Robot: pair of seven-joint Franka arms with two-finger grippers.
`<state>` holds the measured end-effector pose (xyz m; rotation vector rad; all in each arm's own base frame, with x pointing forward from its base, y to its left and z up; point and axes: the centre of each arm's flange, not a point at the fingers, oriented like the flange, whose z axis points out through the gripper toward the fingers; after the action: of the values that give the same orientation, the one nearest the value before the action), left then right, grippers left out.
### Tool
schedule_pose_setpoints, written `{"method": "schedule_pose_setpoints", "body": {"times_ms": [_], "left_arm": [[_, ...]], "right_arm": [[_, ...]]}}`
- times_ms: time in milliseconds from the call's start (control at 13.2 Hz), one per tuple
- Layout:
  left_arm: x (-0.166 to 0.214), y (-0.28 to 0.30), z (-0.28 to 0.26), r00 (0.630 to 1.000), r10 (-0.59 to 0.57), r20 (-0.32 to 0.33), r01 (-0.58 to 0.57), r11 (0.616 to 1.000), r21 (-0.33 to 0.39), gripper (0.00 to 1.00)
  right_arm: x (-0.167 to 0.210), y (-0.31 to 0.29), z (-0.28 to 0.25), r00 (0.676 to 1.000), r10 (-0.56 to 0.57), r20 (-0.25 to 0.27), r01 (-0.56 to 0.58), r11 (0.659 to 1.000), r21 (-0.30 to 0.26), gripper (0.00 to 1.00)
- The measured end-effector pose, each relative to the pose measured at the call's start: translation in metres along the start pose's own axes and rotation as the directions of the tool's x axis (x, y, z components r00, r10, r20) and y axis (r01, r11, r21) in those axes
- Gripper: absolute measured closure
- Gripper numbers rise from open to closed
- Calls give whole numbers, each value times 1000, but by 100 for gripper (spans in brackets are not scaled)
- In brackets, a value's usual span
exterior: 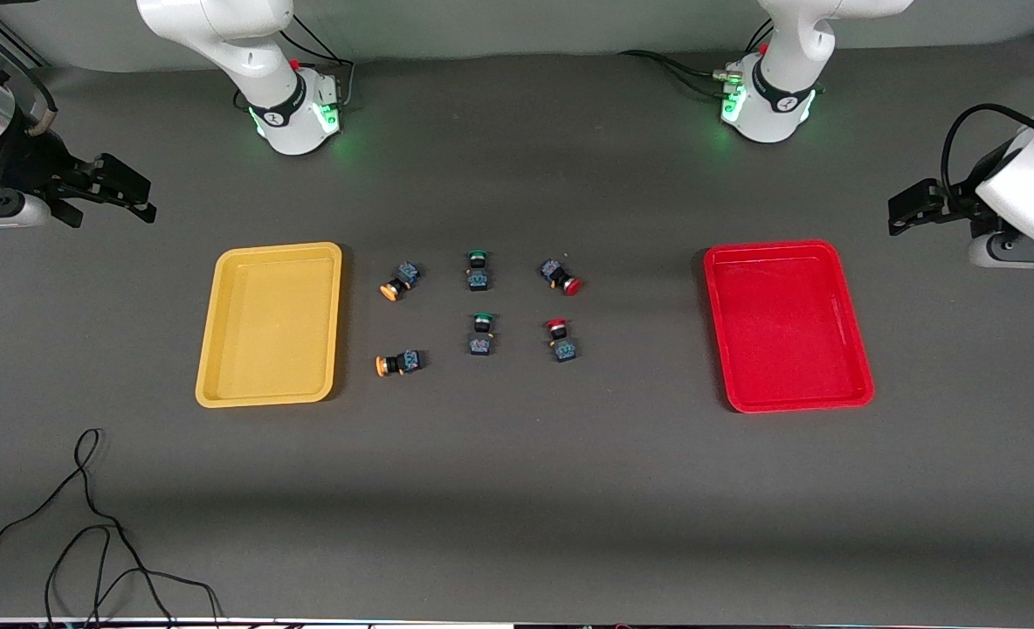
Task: Place red and yellow buttons in trays
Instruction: 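Lower the right gripper onto a yellow-capped button beside the yellow tray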
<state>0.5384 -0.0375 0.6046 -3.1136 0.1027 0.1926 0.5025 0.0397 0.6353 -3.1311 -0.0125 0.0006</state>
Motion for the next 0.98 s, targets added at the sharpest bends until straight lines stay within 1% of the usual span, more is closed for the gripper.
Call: {"method": "schedule_pose_setpoints", "body": {"times_ms": [377, 528, 755, 981], "left_arm": [[0, 1, 1, 1000, 1, 2, -1, 1000, 0, 0], [0, 1, 2, 1000, 2, 3, -2, 1000, 0, 0], [0, 3, 4, 1000, 6, 9, -6, 1000, 0, 0], [-1, 31, 12, 999, 32, 26, -32, 999, -12, 0]], "right_arm": [[2, -1, 1, 1000, -1, 1, 1, 1000, 0, 0], [7, -11, 3, 1000, 16, 5, -16, 1000, -2, 0], [13, -63, 24, 993, 116, 36, -116, 993, -18, 0], [20, -116, 55, 966, 252, 63, -250, 967, -35, 0]]}}
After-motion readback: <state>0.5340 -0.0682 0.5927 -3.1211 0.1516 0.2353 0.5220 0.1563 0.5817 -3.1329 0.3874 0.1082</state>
